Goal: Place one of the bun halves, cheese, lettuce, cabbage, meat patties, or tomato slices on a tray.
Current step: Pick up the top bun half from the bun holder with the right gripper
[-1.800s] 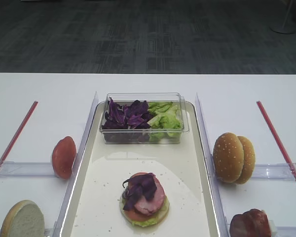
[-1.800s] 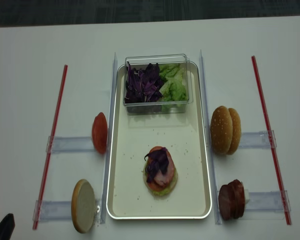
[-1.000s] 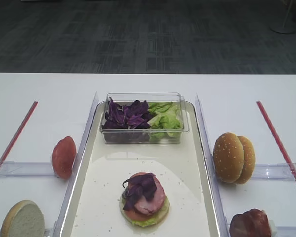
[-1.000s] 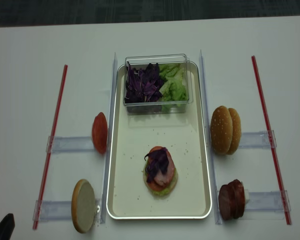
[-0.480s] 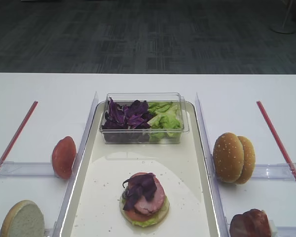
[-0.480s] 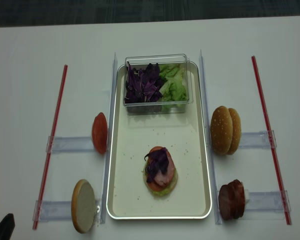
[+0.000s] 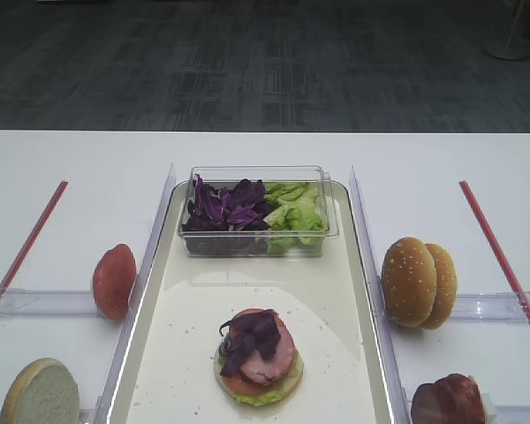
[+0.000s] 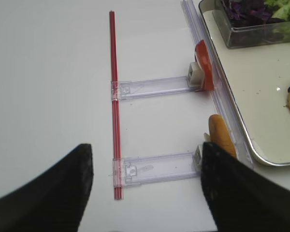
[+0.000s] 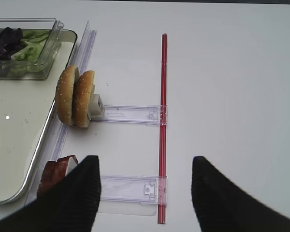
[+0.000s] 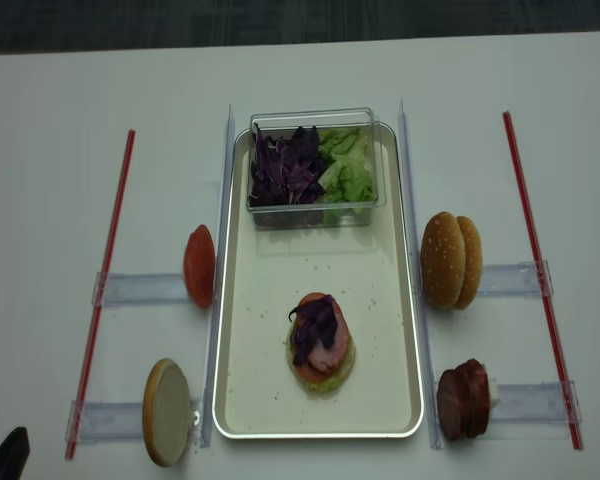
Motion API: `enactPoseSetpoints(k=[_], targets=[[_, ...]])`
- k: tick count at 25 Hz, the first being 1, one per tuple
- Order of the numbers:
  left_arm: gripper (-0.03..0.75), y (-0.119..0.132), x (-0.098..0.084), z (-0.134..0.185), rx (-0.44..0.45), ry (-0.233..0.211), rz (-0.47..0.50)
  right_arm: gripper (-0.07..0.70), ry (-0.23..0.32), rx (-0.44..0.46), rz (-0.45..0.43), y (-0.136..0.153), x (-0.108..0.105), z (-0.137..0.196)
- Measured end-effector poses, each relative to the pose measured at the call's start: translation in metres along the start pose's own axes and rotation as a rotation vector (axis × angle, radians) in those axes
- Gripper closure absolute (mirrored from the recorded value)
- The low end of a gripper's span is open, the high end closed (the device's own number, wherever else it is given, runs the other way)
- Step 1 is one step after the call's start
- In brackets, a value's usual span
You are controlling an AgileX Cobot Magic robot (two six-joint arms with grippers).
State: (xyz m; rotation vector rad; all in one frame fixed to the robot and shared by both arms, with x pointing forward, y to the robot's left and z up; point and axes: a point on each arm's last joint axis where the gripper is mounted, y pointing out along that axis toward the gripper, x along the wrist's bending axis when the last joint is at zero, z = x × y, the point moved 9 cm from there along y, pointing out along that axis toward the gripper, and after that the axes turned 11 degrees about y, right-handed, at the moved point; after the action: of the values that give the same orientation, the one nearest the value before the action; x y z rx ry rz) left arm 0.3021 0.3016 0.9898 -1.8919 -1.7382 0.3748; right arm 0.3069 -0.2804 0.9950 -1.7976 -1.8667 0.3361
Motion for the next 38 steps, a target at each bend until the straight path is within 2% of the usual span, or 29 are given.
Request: enactPoseSetpoints(k=[8, 16, 26, 31, 38], targets=[[0.275, 0.000, 0.000, 0.000, 0.000, 0.000, 0.000, 0.186, 0.000, 0.002, 0.000, 0.000, 0.000, 0.000], [0.275, 0.000, 0.000, 0.000, 0.000, 0.000, 0.000, 0.186, 0.007, 0.066, 0.011, 0.008, -0.001, 0.001], [0.275, 0.000, 0.000, 0.000, 0.000, 0.000, 0.000, 0.186, 0.047, 0.260, 0.010, 0.009, 0.005, -0.001], [0.275, 0.000, 0.000, 0.000, 0.000, 0.001, -0.002, 0.186, 0.089, 0.320, 0.007, 0.009, 0.010, -0.009], [0.275, 0.000, 0.000, 0.000, 0.000, 0.001, -0.002, 0.186, 0.120, 0.401, 0.012, 0.019, 0.014, -0.023]])
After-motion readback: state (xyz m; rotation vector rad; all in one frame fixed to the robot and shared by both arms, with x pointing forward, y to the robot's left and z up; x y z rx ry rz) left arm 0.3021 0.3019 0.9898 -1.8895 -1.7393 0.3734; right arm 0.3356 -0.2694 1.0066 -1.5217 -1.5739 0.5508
